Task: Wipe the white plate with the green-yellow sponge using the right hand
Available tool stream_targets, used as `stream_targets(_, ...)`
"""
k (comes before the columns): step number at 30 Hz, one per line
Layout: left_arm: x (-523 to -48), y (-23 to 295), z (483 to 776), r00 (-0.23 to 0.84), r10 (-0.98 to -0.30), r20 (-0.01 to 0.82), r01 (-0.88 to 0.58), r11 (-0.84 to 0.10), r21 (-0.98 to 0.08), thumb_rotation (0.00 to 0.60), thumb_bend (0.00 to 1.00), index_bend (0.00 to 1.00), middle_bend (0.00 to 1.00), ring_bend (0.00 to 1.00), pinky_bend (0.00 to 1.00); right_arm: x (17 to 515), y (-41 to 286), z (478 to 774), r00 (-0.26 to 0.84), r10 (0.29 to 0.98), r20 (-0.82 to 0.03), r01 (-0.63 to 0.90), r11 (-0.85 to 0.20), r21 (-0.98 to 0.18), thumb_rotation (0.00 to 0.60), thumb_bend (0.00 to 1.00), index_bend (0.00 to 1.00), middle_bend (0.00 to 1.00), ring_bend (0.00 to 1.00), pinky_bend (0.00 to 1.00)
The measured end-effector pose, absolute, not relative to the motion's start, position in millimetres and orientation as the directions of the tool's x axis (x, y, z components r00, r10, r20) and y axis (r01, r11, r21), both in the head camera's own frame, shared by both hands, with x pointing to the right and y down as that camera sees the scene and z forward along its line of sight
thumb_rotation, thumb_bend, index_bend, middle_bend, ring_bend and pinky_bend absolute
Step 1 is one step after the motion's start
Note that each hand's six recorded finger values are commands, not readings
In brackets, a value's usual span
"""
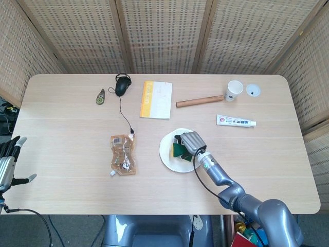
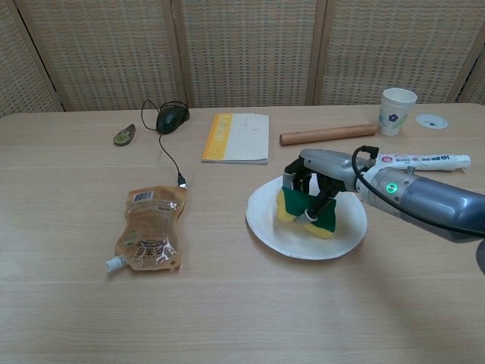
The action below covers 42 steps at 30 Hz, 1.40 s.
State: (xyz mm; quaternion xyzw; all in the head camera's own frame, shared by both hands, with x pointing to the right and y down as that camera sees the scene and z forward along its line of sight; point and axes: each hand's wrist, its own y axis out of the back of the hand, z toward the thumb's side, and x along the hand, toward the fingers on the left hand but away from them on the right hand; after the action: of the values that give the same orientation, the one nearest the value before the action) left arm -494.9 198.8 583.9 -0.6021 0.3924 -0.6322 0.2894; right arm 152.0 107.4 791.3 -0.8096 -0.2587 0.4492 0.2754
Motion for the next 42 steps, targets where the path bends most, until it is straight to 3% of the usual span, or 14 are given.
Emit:
stream_targets(13,-494,200,586,-0.107,-0.836,0.539,-0.107,-0.529,-0.842,0.600,0.00,0.00,0.00,0.00,0.00,157,109,805,0.429,0.665,-0.612,0.165,-0.723,-0.671,0.600,0.21,0.50,0.56,0.45,0.64)
stream_targets(22,-494,200,583,-0.103,-0.840,0.533,-0.112,-0.522,-0.845,0.600,0.00,0.00,0.00,0.00,0.00,155,109,802,0.439,0.683,-0.584,0.173,-0.702,-0.691,0.600,0.21,0.50,0.56,0.45,0.64)
stream_targets(26,-495,199,580,-0.102,-0.843,0.528,-0.116,-0.517,-0.848,0.600,0.00,0.00,0.00,0.00,0.00,151,101,788,0.465,0.707,-0.533,0.204,-0.671,-0.713,0.600,0.21,0.50,0.56,0.45,0.64)
stream_targets(35,-493,199,573,-0.089,-0.854,0.513,-0.126,-0.501,-0.856,0.600,0.00,0.00,0.00,0.00,0.00,174,62,725,0.506,0.769,-0.390,0.282,-0.576,-0.767,0.600,0.21,0.50,0.56,0.45,0.64)
stream_targets(38,-492,199,572,-0.083,-0.856,0.510,-0.124,-0.499,-0.858,0.600,0.00,0.00,0.00,0.00,0.00,204,49,710,0.473,0.789,-0.391,0.233,-0.541,-0.808,0.600,0.21,0.50,0.56,0.45,0.62)
stream_targets(42,-490,200,573,-0.077,-0.855,0.512,-0.118,-0.503,-0.856,0.600,0.00,0.00,0.00,0.00,0.00,255,51,711,0.414,0.782,-0.466,0.056,-0.533,-0.844,0.600,0.21,0.50,0.56,0.45,0.59)
